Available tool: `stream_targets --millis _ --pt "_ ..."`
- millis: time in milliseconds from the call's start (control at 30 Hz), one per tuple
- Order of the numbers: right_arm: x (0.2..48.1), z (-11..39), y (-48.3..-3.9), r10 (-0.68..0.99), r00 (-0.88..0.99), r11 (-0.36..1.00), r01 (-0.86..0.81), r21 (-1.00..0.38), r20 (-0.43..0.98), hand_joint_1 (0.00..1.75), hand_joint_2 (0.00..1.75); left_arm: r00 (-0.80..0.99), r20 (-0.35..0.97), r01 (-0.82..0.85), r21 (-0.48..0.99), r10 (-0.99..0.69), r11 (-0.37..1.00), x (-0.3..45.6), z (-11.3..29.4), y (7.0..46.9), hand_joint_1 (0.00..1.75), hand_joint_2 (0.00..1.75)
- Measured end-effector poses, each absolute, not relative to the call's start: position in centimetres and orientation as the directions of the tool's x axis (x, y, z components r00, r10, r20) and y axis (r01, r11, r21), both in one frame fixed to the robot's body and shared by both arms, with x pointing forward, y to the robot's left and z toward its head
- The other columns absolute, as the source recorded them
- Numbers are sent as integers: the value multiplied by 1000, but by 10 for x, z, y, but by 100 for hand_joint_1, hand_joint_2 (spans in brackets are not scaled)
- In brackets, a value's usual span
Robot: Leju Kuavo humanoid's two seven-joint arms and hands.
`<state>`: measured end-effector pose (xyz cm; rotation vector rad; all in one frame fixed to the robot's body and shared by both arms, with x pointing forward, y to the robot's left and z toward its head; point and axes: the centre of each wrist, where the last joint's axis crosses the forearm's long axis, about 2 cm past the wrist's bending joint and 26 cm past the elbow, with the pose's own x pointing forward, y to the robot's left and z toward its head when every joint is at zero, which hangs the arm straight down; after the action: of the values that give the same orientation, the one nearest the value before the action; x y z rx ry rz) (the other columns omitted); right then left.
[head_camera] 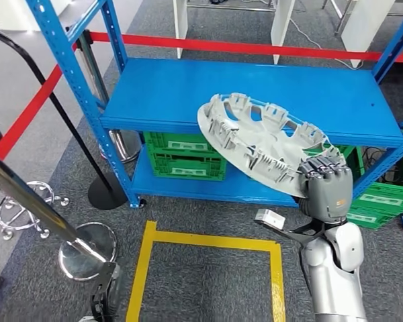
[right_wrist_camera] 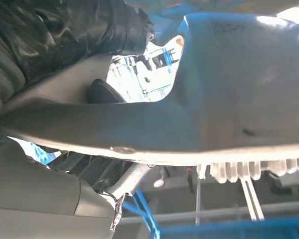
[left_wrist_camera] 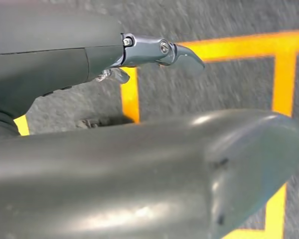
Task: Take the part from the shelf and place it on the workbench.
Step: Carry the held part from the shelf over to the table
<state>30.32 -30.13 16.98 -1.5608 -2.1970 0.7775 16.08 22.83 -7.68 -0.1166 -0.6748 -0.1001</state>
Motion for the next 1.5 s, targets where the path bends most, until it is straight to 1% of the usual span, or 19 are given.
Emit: stream_targets --millis 500,1067,1500 --pt "298 186 -305 943 -326 242 800 -549 -59 175 175 767 638 141 -63 -69 988 170 -73 226 0 0" --pt "298 187 -307 944 -322 232 802 -551 -71 175 175 764 645 99 -69 -31 993 176 -71 225 0 0" --pt "277 174 -321 958 -286 217 796 -565 -34 175 175 784 619 117 -58 -56 991 159 -77 224 0 0"
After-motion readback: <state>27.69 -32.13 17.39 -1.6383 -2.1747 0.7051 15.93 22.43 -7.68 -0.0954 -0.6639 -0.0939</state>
